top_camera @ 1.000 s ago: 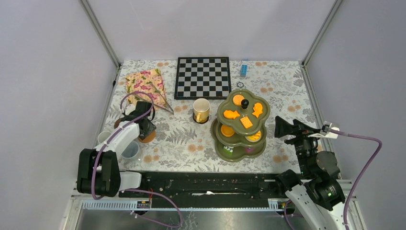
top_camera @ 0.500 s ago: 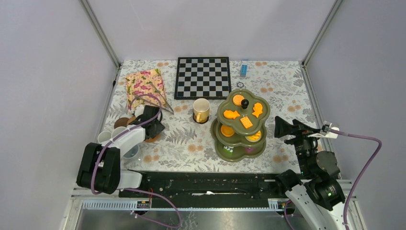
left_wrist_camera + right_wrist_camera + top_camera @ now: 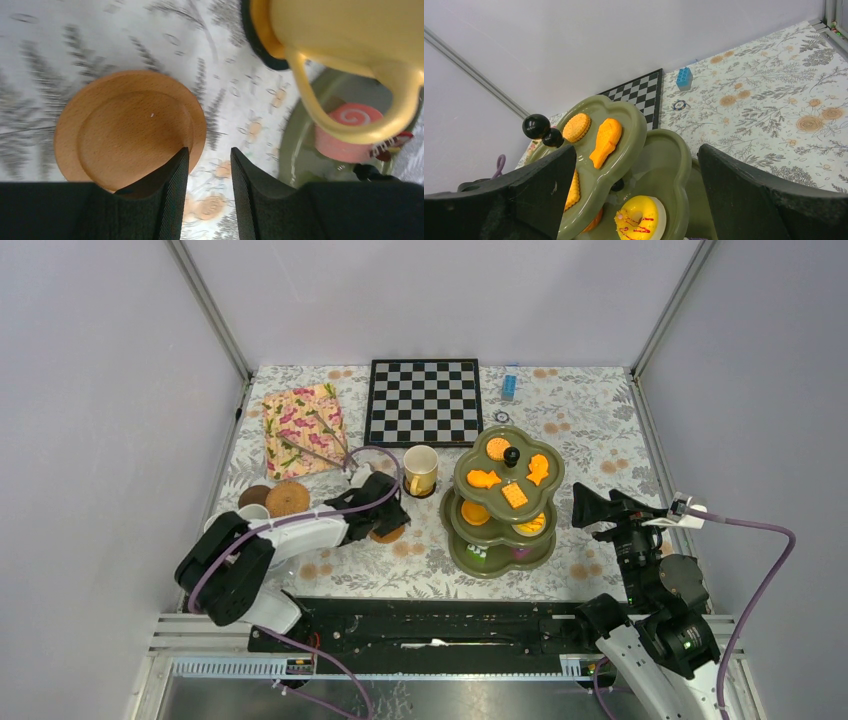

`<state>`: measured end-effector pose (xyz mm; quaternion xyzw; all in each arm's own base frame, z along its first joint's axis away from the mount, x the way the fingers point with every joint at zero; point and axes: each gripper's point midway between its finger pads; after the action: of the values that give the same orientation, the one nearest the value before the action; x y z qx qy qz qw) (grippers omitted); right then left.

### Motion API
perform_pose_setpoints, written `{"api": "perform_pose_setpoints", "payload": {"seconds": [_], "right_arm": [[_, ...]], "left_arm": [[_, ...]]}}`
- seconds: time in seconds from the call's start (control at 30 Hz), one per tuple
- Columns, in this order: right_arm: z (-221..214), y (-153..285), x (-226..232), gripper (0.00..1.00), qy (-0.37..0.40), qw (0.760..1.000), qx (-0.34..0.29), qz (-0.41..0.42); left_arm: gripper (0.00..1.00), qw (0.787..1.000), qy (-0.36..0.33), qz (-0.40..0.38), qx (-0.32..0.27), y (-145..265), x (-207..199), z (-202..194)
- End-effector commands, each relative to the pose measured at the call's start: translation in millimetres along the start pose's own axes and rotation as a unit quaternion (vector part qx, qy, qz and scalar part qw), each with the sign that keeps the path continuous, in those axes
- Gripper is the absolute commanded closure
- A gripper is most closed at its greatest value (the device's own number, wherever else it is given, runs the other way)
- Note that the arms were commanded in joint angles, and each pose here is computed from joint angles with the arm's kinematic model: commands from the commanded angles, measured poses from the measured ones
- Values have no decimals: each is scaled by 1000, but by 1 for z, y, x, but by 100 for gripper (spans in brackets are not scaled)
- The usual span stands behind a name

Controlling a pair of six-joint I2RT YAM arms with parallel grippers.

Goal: Serve the afternoon tea

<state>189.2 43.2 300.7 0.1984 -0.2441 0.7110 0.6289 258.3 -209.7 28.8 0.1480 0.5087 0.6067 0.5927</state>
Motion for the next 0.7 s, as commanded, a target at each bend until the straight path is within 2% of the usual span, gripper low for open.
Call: {"api": "perform_pose_setpoints", "payload": {"seconds": [0.0,0.27,0.47,0.57,0.67], "right_arm": [[9,1,8,2,-13,1000,-15,16],[11,4,5,2,-12,1000,-18,10],[10,4,5,2,-11,1000,-16,9],[11,4,5,2,-9,1000,-16,9],[11,4,5,2,-9,1000,-18,8]], "left_arm": [[62,998,-15,-16,62,-10,-20,-37],[69,995,-46,-51,76,-20,-57,-56],[71,995,-54,-48,67,-22,-63,-51],[69,997,-58,-36,43,-13,-59,-39],[63,997,-70,-31,12,5,-57,-22]]}}
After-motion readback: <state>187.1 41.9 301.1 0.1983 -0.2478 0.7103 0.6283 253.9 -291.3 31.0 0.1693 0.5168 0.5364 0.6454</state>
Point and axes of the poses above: each gripper's point midway between its finger pads, its own y axis back along the fingers, its own x axis along the line the jaws close on, z = x × y, and after that the axes turned 7 degrees about -y, right-handed
